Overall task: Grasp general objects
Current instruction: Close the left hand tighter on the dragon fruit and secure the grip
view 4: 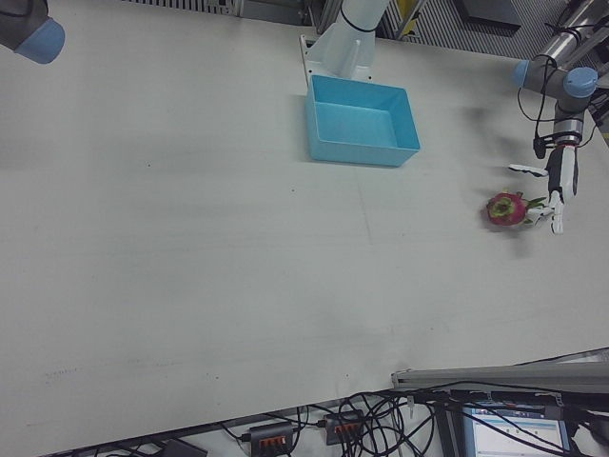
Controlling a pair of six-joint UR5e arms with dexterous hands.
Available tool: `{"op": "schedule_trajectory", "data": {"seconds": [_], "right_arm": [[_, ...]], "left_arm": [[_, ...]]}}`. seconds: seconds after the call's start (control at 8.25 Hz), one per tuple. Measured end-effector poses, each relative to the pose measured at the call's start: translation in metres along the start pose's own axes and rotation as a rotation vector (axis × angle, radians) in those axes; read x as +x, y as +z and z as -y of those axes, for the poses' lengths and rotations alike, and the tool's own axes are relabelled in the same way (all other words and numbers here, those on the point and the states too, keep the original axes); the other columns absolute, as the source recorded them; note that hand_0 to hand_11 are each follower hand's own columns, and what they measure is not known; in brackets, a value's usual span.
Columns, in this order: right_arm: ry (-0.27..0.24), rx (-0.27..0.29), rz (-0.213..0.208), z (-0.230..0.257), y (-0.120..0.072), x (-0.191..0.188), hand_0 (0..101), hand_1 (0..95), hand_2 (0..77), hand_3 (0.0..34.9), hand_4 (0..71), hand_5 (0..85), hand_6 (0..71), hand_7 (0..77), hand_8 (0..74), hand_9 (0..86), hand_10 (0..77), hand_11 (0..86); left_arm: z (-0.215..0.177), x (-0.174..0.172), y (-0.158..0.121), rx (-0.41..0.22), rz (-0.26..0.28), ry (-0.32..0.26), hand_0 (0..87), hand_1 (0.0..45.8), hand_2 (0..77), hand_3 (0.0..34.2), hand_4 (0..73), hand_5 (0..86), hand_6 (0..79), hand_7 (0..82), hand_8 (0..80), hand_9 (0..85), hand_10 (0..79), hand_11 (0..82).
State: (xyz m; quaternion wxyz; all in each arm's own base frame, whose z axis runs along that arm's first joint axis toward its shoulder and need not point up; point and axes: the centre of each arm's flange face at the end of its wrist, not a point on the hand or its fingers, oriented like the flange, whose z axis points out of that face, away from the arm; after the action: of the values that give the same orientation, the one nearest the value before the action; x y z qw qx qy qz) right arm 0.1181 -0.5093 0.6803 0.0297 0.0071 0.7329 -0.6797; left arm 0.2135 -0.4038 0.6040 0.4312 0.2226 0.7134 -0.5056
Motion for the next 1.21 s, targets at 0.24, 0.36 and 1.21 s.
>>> {"op": "schedule_trajectory", "data": {"seconds": [0.24, 0.36, 1.21], "right_arm": [[0.0, 0.0, 0.0, 0.0, 0.0, 0.0, 0, 6.0, 74.7, 0.0, 0.0, 0.0, 0.0, 0.0, 0.0, 0.5, 0.0, 0.5], [0.0, 0.0, 0.0, 0.0, 0.0, 0.0002, 0, 6.5, 74.7, 0.0, 0.0, 0.0, 0.0, 0.0, 0.0, 0.5, 0.0, 0.5], [0.0, 0.0, -0.001, 0.0001, 0.0001, 0.0008, 0, 6.0, 74.7, 0.0, 0.0, 0.0, 0.0, 0.0, 0.0, 0.5, 0.0, 0.5]], "left_arm": [[0.0031, 0.0, -0.0063, -0.006, -0.009, -0.007, 37.3, 0.0, 7.6, 0.0, 1.1, 46.4, 0.0, 1.6, 1.1, 0.5, 36.0, 3.8], [0.0055, -0.0017, -0.0085, -0.007, -0.011, -0.008, 40.3, 0.0, 11.4, 0.0, 0.5, 46.4, 0.5, 1.6, 1.1, 1.1, 36.5, 3.8], [0.0031, -0.002, -0.0072, -0.019, -0.024, -0.012, 41.2, 0.0, 13.1, 0.0, 1.6, 46.4, 0.5, 8.2, 1.1, 0.5, 36.5, 3.8]]}}
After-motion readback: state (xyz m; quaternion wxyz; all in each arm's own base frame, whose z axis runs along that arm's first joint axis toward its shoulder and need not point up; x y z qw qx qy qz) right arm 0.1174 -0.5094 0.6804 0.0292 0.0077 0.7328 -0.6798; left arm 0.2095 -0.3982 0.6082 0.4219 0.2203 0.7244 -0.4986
